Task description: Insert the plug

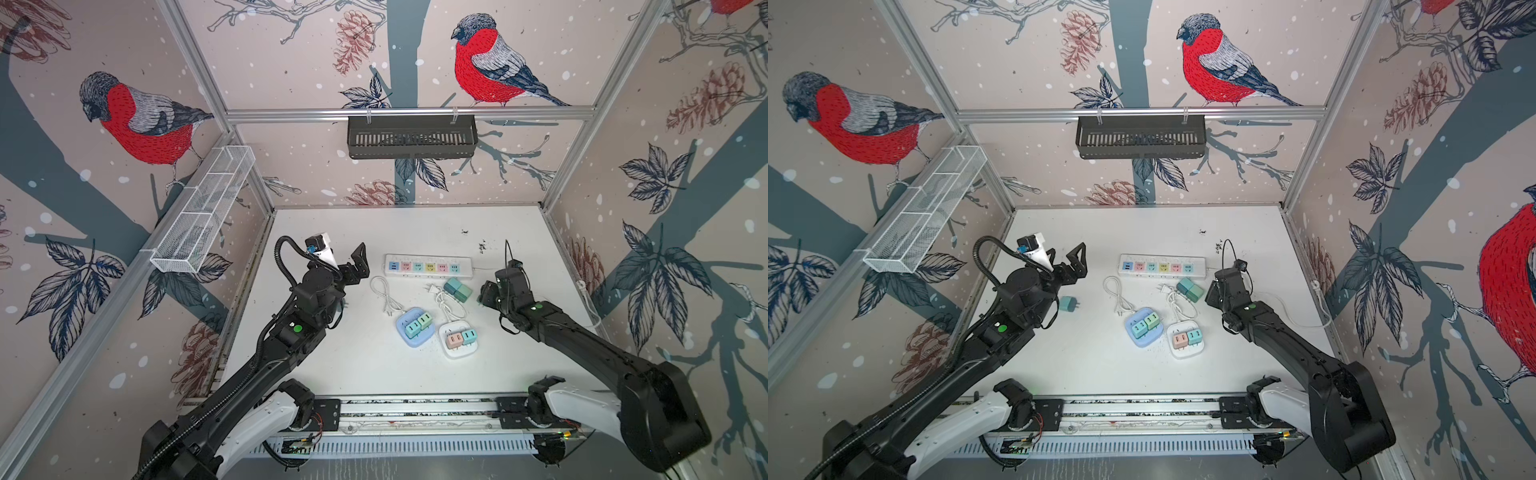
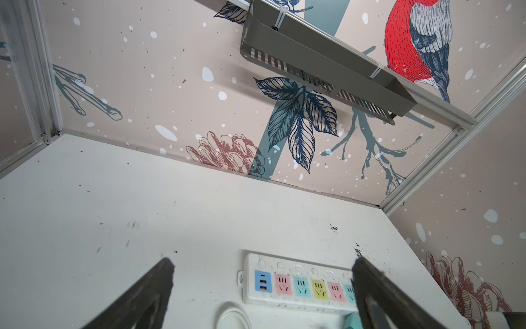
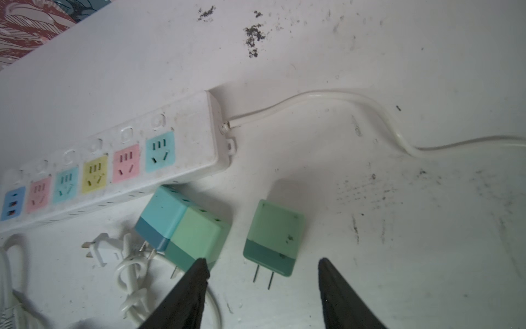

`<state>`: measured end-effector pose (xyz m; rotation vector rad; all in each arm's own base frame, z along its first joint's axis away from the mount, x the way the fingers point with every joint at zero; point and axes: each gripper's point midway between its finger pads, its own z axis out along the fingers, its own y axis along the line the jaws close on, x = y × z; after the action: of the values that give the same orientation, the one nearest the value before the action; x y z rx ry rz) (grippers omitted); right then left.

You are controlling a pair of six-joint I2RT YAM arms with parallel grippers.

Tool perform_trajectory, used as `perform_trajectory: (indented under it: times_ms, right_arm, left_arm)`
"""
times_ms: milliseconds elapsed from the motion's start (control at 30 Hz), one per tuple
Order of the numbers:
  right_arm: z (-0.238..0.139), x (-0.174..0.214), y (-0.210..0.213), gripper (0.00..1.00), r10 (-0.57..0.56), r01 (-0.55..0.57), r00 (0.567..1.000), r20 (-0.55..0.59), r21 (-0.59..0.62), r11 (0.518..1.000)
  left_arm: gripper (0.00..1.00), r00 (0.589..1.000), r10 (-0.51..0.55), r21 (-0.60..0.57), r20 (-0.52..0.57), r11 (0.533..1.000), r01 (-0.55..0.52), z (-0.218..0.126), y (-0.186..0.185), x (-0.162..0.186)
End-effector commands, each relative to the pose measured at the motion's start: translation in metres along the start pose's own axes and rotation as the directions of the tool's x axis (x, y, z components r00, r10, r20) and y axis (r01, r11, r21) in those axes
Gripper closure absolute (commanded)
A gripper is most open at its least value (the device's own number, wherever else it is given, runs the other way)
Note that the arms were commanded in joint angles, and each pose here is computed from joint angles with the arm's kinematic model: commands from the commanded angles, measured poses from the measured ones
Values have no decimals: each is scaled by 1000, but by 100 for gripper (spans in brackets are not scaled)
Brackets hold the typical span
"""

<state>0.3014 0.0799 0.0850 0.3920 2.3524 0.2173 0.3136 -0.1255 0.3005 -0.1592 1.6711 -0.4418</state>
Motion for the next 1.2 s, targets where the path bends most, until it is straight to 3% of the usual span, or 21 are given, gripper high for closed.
perform_trajectory:
  times_ms: [0,567,867,1000,1167]
  right_arm:
    - [1,3,-17,37,-11,9,1000,18,58,998]
    - [25,18,-34,36,21,-18,997,-76,41,999]
    - [21,14,-16,36,0,-3,999,-46,-53,999]
    - [27,8,-11,36,-13,12,999,-34,-39,999]
    - [50,17,-5,36,-58,57,993,-98,-11,998]
  left_arm:
    - [3,1000,15,15,18,1000,-15,-6,0,-5]
    - [3,999,17,5,33,1000,-17,-8,4,-3]
    - [3,998,10,-1,54,1000,-10,-13,7,-7]
    - [3,999,2,14,54,1000,-3,-15,5,-7]
    - [3,998,4,7,56,1000,-5,-16,7,-7]
